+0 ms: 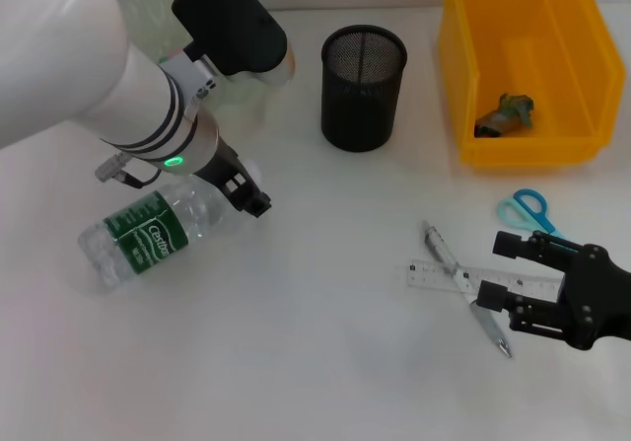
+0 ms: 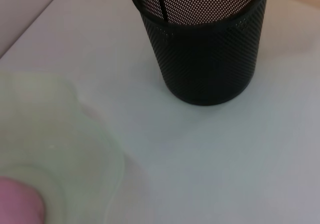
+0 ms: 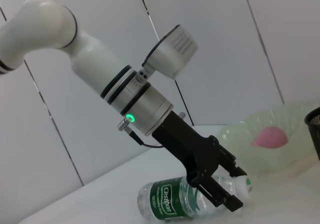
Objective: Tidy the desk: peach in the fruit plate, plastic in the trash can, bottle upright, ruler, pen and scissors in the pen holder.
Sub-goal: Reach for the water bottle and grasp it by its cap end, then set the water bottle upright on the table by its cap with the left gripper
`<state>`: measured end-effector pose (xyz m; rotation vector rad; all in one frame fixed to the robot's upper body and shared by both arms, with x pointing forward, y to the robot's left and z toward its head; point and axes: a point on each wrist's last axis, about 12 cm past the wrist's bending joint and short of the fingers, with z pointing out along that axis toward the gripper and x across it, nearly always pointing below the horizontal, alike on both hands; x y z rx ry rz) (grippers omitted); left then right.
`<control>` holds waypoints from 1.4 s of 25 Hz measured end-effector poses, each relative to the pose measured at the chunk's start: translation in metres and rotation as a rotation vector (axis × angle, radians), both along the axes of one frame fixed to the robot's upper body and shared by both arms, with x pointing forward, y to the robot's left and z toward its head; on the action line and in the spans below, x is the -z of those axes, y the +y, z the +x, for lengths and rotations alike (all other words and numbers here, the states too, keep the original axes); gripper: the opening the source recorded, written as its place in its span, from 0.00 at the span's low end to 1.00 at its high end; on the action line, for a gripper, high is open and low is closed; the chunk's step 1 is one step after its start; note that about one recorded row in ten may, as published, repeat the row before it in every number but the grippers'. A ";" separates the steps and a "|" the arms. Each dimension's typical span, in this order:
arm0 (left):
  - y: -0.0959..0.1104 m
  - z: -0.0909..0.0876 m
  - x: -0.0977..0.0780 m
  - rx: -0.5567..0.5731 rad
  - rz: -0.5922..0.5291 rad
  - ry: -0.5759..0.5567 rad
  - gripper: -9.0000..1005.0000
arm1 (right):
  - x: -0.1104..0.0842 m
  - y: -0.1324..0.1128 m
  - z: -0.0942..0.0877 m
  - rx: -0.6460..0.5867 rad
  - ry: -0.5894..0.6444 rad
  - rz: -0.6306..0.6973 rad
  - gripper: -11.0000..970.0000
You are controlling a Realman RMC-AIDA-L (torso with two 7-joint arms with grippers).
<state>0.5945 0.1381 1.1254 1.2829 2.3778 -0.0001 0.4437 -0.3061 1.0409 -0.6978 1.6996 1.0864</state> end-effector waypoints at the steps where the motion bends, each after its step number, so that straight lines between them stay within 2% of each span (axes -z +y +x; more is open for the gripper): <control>1: 0.000 0.000 0.001 0.004 0.006 -0.004 0.73 | 0.000 0.000 0.000 0.001 0.000 0.000 0.81; 13: -0.003 -0.003 0.005 0.034 0.036 -0.025 0.54 | -0.001 -0.003 0.001 0.002 -0.004 -0.006 0.81; 21: -0.009 -0.007 0.000 0.068 0.021 -0.056 0.45 | -0.002 -0.003 0.003 0.001 -0.007 -0.006 0.81; 25: -0.009 -0.013 -0.006 0.074 -0.023 -0.091 0.44 | -0.002 -0.003 0.003 0.003 -0.007 -0.006 0.81; 26: -0.006 -0.019 -0.017 0.070 -0.093 -0.146 0.44 | -0.002 -0.003 0.003 0.004 -0.006 -0.007 0.81; 31: 0.000 -0.029 -0.031 0.073 -0.171 -0.226 0.44 | 0.000 -0.003 0.002 0.012 -0.002 -0.011 0.81; 35: 0.006 -0.036 -0.035 0.061 -0.258 -0.287 0.44 | 0.000 -0.002 0.002 0.013 -0.001 -0.009 0.81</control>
